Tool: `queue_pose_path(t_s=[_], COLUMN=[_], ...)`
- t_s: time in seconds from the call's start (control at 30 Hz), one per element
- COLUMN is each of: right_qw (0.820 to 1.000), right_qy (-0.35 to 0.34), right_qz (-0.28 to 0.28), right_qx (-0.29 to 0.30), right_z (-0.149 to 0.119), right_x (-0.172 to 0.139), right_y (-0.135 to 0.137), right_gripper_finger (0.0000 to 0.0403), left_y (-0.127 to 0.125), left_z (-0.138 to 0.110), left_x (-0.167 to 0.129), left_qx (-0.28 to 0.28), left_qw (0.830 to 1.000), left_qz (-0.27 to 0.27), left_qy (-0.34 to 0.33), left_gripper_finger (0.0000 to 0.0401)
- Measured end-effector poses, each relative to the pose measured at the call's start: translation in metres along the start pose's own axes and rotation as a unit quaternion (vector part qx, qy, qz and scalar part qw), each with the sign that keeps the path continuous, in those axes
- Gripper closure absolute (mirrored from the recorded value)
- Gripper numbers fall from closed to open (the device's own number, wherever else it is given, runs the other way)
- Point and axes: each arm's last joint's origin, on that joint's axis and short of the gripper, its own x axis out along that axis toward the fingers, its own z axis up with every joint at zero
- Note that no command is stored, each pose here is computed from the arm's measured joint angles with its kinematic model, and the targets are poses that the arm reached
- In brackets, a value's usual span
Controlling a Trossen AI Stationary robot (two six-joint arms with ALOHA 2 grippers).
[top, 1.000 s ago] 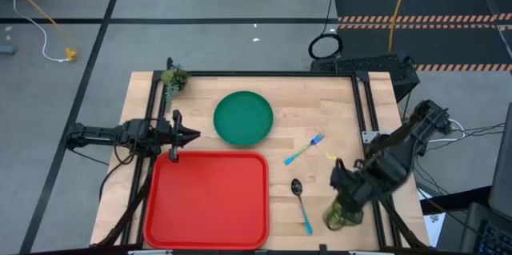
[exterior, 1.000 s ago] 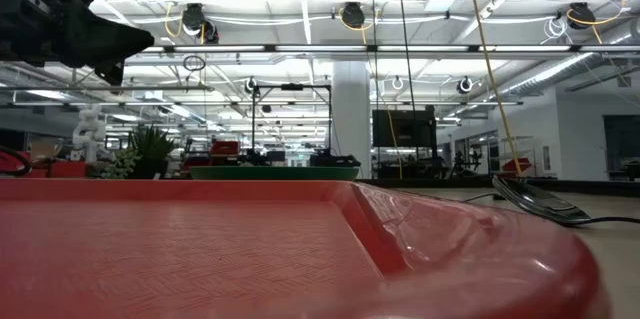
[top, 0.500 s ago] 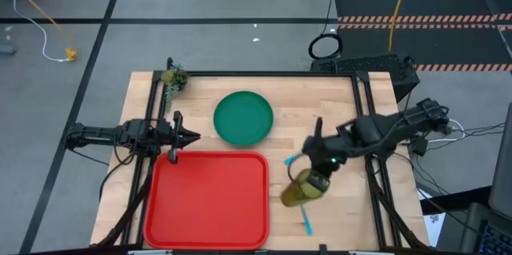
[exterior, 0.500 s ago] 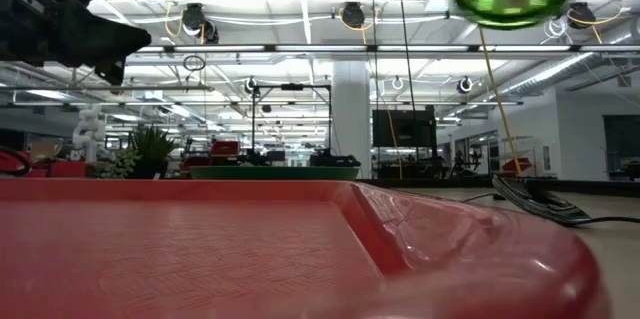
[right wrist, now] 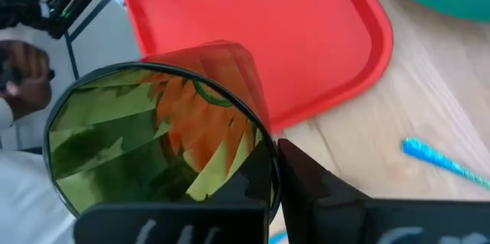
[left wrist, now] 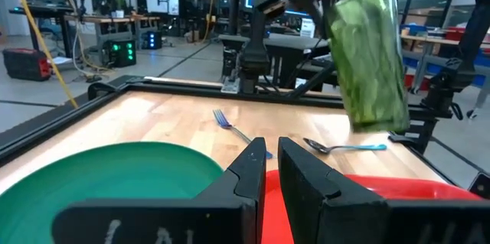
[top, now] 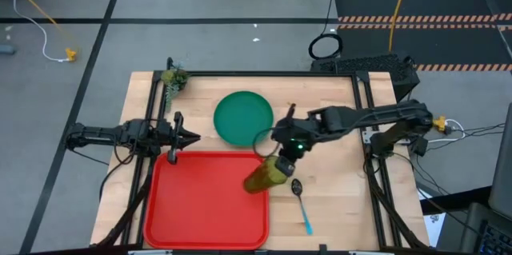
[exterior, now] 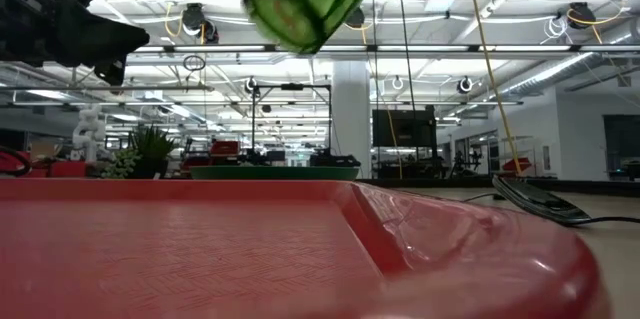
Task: Pick and place plate/cup/fork/spoon on tray
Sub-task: Put the green cup on the red tray
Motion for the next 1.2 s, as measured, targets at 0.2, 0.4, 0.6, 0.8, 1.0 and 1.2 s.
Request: queue_pose_path(t_s=[0.2, 0.4, 0.6, 0.8, 1.0, 1.2], right_qw=[1.0, 0.998, 0.993, 0.985, 0.974, 0.969], right_qy=[-0.008, -0.032, -0.033, -0.001, 0.047, 0.055], right_qz=[-0.006, -0.015, -0.111, -0.173, -0.218, -0.231], right_qx=[-0.002, -0.042, -0.023, 0.016, 0.046, 0.073], right_z=[0.022, 0.053, 0.067, 0.068, 0.064, 0.064], right_x=[0.027, 0.031, 0.028, 0.045, 0.066, 0.068], right_y=[-0.003, 0.018, 0.023, 0.015, 0.004, 0.0], right_gripper_finger=[0.0403, 0.0403, 0.0403, 0.0403, 0.0403, 0.0403], left_y=[0.0, 0.0, 0.0, 0.001, 0.002, 0.002], left_z=[0.0, 0.002, 0.002, 0.003, 0.003, 0.003], left_x=[0.0, 0.0, 0.0, 0.0, 0.0, 0.0], left_qx=[0.018, 0.03, 0.041, 0.052, 0.05, 0.052], left_qw=[1.0, 0.999, 0.999, 0.998, 0.998, 0.998], left_qz=[0.002, 0.004, 0.005, 0.024, 0.03, 0.03], left_qy=[-0.001, -0.011, -0.014, -0.015, -0.015, -0.015], left_gripper_finger=[0.0359, 0.0359, 0.0359, 0.0359, 0.0359, 0.0359])
